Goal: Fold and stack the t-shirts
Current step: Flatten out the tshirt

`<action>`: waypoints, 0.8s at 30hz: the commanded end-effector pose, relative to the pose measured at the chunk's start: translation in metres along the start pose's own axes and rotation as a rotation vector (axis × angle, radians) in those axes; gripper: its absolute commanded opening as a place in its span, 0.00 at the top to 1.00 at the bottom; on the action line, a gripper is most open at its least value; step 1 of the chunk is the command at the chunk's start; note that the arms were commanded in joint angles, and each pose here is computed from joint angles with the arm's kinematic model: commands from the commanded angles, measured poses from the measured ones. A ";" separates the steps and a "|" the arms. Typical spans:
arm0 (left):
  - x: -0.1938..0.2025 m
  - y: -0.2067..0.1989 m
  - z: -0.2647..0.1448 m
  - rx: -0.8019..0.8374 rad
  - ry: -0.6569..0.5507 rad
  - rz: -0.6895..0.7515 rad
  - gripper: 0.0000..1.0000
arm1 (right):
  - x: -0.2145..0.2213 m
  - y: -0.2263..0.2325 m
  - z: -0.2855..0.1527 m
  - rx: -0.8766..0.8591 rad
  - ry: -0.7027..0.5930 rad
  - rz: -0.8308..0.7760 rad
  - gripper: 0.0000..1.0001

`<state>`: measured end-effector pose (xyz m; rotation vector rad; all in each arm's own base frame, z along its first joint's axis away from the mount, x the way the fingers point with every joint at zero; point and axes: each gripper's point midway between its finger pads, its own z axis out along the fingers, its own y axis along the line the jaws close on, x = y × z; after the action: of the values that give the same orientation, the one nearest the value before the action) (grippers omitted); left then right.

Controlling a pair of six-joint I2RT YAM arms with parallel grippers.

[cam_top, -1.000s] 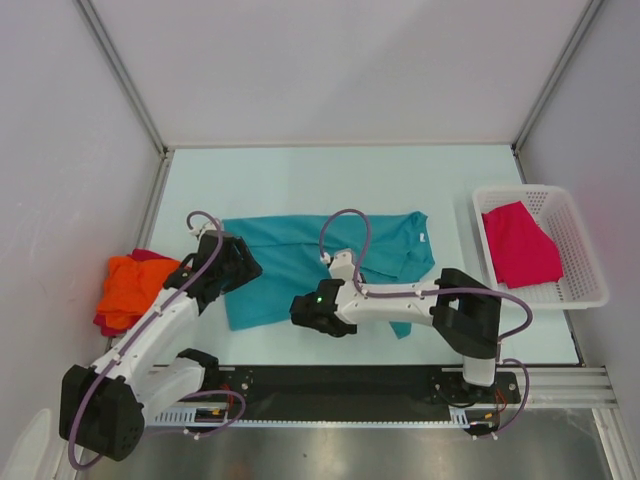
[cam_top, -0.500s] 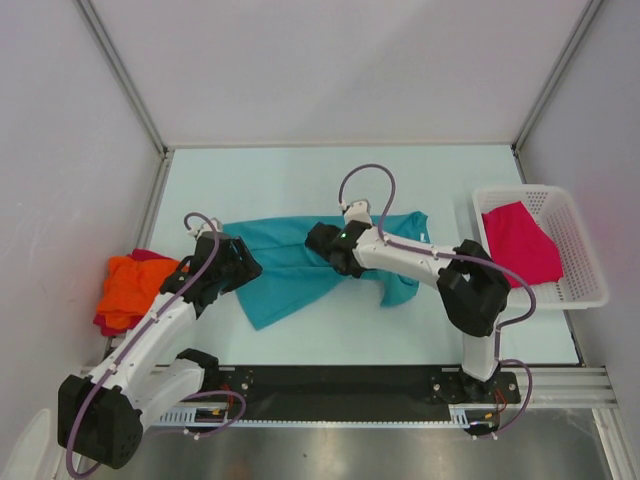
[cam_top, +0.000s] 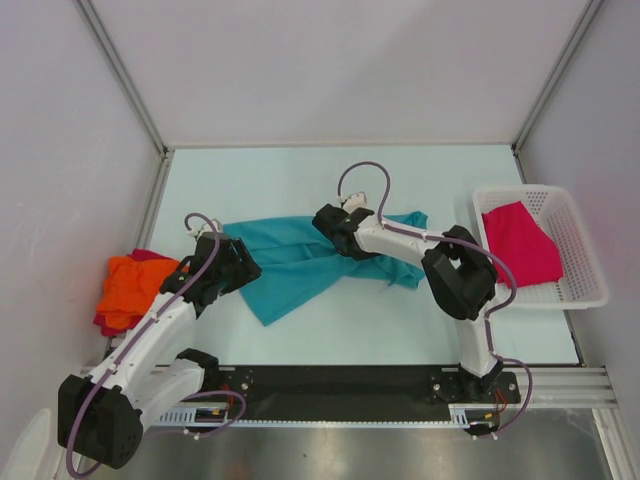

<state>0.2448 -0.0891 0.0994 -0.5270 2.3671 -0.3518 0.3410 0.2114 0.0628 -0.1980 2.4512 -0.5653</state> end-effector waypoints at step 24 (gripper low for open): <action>-0.011 -0.003 0.005 -0.003 -0.024 0.025 0.32 | 0.026 -0.003 0.019 0.010 0.019 -0.032 0.78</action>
<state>0.2454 -0.0883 0.0928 -0.5165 2.3914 -0.3320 0.3284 0.1989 0.0450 -0.2375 2.4620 -0.5954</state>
